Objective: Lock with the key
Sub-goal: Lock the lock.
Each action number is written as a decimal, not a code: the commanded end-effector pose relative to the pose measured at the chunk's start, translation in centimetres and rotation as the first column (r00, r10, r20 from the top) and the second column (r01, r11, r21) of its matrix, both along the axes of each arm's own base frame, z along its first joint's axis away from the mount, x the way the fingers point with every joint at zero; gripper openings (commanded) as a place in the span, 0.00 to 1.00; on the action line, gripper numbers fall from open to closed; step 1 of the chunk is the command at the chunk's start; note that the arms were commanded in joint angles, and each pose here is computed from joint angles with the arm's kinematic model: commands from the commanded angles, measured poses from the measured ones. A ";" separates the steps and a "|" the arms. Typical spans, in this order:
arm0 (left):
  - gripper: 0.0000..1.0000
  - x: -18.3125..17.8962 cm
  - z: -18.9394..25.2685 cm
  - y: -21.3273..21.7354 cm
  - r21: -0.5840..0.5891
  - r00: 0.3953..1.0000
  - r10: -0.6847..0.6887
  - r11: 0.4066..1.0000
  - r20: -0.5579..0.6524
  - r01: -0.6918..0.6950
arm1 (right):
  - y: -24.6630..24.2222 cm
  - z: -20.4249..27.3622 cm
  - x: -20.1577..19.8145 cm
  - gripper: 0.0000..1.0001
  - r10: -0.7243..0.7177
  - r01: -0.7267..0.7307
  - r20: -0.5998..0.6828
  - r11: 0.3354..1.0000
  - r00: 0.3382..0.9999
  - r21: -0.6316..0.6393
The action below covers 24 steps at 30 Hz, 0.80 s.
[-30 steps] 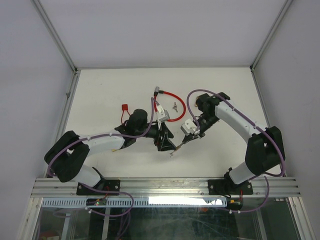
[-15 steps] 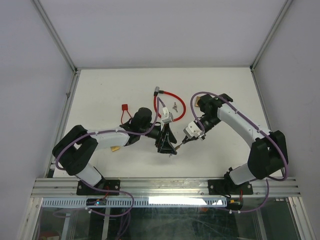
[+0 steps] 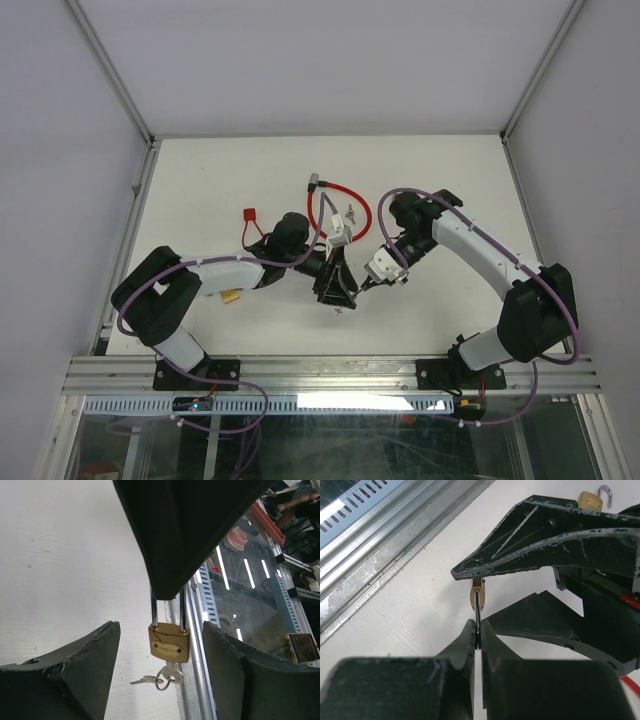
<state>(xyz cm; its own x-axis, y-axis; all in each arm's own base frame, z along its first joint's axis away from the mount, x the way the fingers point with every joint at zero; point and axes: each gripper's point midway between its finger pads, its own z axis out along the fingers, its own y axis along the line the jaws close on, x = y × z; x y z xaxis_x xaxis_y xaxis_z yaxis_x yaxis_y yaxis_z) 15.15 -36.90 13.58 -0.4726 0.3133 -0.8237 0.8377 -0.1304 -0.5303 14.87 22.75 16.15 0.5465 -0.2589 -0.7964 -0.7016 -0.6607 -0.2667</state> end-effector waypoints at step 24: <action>0.19 -1.5 1.7 -0.8 -0.052 0.993 -0.116 0.992 -0.001 0.116 | 1.5 2.1 0.9 0.00 0.104 -0.135 0.220 0.982 0.970 0.130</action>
<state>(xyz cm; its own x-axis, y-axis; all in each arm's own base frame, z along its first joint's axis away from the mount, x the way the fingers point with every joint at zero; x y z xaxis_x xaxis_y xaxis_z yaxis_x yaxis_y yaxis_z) 14.06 -37.06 13.56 -0.4851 0.3436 -0.8041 0.8080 -0.1755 -0.5624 14.98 22.99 15.96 0.5699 -0.2528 -0.7819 -0.6847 -0.6722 -0.2817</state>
